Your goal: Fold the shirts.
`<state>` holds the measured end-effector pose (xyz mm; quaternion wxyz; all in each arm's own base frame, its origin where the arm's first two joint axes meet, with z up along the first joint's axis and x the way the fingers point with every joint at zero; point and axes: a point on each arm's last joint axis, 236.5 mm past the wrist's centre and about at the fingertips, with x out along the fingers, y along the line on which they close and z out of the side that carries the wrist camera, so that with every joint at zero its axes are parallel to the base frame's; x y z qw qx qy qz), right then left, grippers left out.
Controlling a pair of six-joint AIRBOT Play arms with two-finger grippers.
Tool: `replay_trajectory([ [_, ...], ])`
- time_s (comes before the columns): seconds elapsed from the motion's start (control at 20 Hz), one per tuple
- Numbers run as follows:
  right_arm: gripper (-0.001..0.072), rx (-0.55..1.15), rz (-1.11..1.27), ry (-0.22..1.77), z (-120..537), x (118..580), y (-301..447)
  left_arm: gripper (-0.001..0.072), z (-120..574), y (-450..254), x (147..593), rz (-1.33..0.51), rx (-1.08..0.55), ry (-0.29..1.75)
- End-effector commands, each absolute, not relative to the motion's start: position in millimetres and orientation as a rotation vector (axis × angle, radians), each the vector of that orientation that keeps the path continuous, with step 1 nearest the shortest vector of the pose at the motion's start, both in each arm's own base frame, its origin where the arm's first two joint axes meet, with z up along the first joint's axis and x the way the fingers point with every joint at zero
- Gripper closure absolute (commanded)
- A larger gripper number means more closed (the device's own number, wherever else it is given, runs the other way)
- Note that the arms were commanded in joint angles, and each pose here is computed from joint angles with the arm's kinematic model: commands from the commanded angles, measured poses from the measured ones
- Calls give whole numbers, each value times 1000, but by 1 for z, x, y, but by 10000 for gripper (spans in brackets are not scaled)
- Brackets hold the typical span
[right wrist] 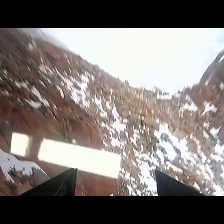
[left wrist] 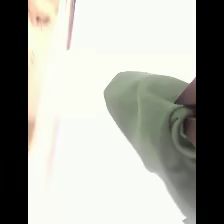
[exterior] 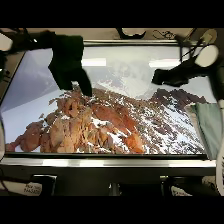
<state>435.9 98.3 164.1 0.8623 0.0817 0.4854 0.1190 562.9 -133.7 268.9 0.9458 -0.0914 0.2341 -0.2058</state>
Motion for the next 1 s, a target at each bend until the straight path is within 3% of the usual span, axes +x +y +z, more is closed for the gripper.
replay_trajectory([
  [0.0,212,148,229,623,301,407,82,675,357,-174,456,-513,-26,367],
  [0.1,210,154,237,511,344,375,79,675,352,-207,418,-589,-60,404],
  [0.2,209,140,243,548,344,348,78,675,315,-245,391,-670,-73,505],
  [0.25,204,130,245,605,334,336,77,675,286,-266,378,-711,-66,577],
  [0.35,70,110,247,761,305,315,76,675,227,-296,359,-757,-18,697],
  [0.6,78,93,250,1105,227,302,78,671,97,-320,360,-676,-69,914],
  [0.65,77,99,249,1147,211,307,79,538,77,-331,356,-678,-112,978],
  [0.7,76,99,248,1193,194,311,80,148,66,-341,353,-691,-154,1024],
  [0.75,74,100,247,1244,175,315,81,-13,65,-346,353,-699,-176,1050],
  [0.95,69,152,318,1395,108,319,101,-13,120,-230,413,-483,14,980],
])
